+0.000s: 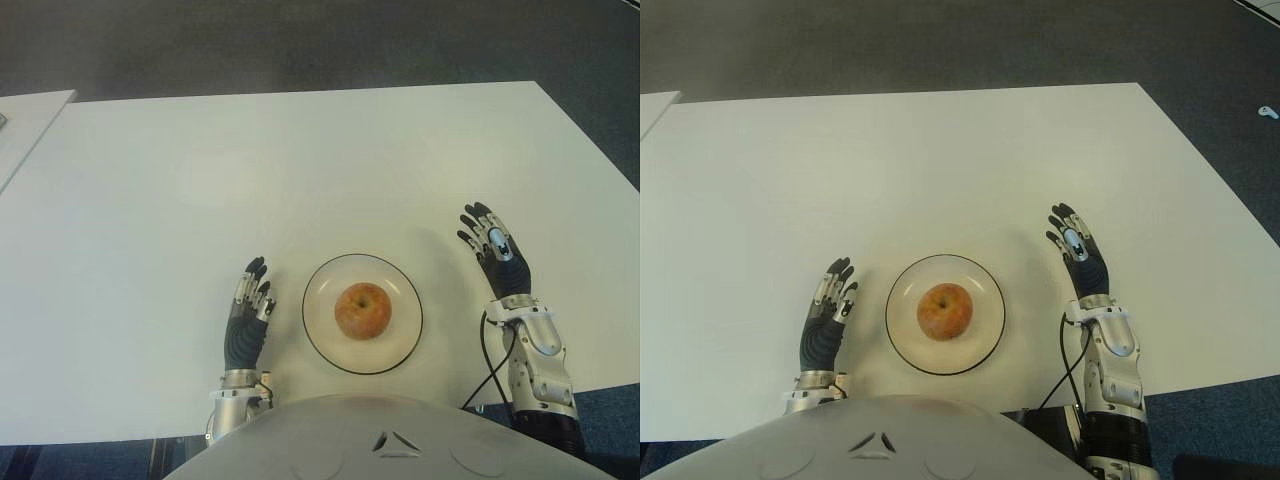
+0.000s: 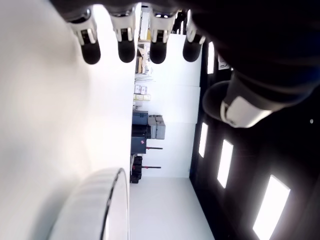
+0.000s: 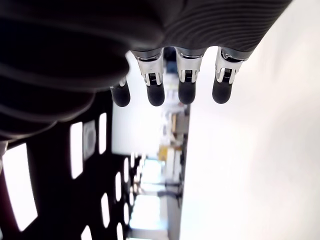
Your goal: Put the apples into the plate.
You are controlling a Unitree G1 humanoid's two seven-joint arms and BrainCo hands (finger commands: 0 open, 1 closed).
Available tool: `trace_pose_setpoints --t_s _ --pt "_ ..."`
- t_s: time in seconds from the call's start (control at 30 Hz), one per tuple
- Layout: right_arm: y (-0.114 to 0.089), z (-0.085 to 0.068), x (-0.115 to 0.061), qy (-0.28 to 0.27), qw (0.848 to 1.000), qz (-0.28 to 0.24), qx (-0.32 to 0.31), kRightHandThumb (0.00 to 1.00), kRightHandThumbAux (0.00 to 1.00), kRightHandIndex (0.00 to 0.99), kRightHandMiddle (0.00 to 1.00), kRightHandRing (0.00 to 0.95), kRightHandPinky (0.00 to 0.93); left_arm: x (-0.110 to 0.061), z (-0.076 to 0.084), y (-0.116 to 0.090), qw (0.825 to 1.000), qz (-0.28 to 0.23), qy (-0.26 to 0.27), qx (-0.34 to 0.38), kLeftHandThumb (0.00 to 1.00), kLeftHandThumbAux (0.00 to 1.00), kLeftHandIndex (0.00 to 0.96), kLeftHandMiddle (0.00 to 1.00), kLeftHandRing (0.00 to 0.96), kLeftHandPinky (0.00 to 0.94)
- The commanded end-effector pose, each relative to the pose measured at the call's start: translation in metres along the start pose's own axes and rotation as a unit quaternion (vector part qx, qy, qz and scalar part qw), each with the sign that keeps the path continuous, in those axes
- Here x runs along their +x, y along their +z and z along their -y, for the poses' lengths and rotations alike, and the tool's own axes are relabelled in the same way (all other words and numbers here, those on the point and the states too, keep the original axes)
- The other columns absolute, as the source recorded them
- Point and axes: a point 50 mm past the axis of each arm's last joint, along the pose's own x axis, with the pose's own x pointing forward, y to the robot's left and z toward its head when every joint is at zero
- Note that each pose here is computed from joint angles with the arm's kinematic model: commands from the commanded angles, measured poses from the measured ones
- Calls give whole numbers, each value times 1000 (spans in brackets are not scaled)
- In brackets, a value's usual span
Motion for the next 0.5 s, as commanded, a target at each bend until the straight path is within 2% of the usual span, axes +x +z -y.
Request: trace_pose_setpoints --t_s 0.03,0.5 --pt "-9 2 -12 -48 998 -8 46 144 369 135 119 68 95 -1 -3 -4 999 -3 39 -10 79 483 0 16 0 2" --pt "-21 5 -28 -62 996 -12 58 166 400 167 157 110 129 -4 -4 -2 997 7 69 -37 94 473 27 41 11 16"
